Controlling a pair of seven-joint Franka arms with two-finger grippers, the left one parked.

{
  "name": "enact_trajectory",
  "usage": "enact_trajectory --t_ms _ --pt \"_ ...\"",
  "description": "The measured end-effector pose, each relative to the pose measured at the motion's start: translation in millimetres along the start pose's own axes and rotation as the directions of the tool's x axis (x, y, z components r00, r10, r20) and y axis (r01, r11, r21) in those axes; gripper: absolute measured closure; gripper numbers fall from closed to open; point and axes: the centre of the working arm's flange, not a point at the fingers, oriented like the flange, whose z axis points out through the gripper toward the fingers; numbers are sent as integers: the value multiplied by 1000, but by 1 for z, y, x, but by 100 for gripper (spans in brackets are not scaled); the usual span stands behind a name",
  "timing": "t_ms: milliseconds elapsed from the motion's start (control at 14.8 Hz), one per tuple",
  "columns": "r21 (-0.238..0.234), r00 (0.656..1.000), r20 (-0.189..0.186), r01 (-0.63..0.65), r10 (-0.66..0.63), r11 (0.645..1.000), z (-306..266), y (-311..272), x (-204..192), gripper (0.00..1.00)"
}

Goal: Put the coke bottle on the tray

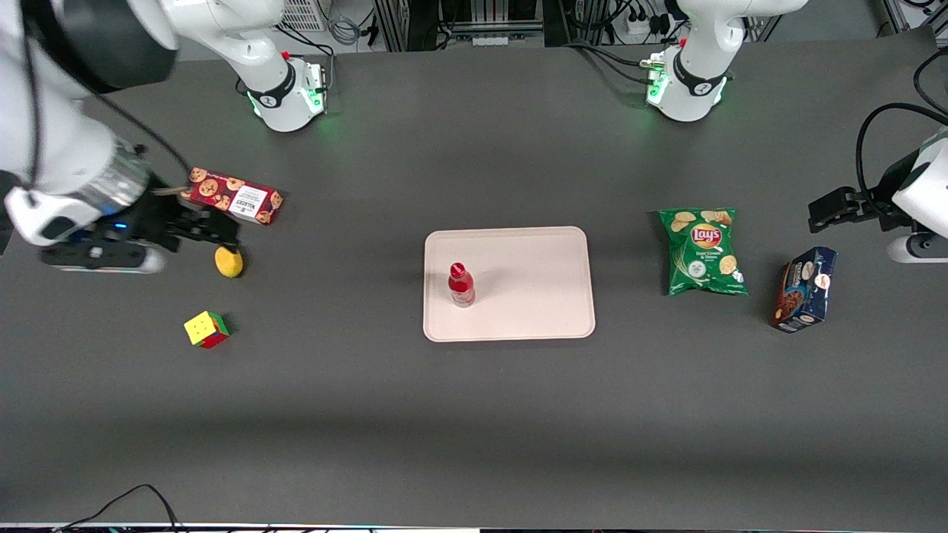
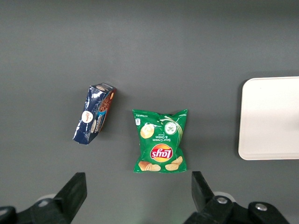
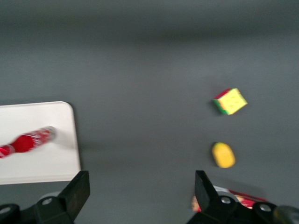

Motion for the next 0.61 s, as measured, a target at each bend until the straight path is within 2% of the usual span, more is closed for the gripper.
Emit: enact_trajectory --t_ms 271,609 --pt "-3 1000 -13 28 -28 1000 5 83 5 0" --pt "-4 999 -17 36 -36 999 10 89 7 0"
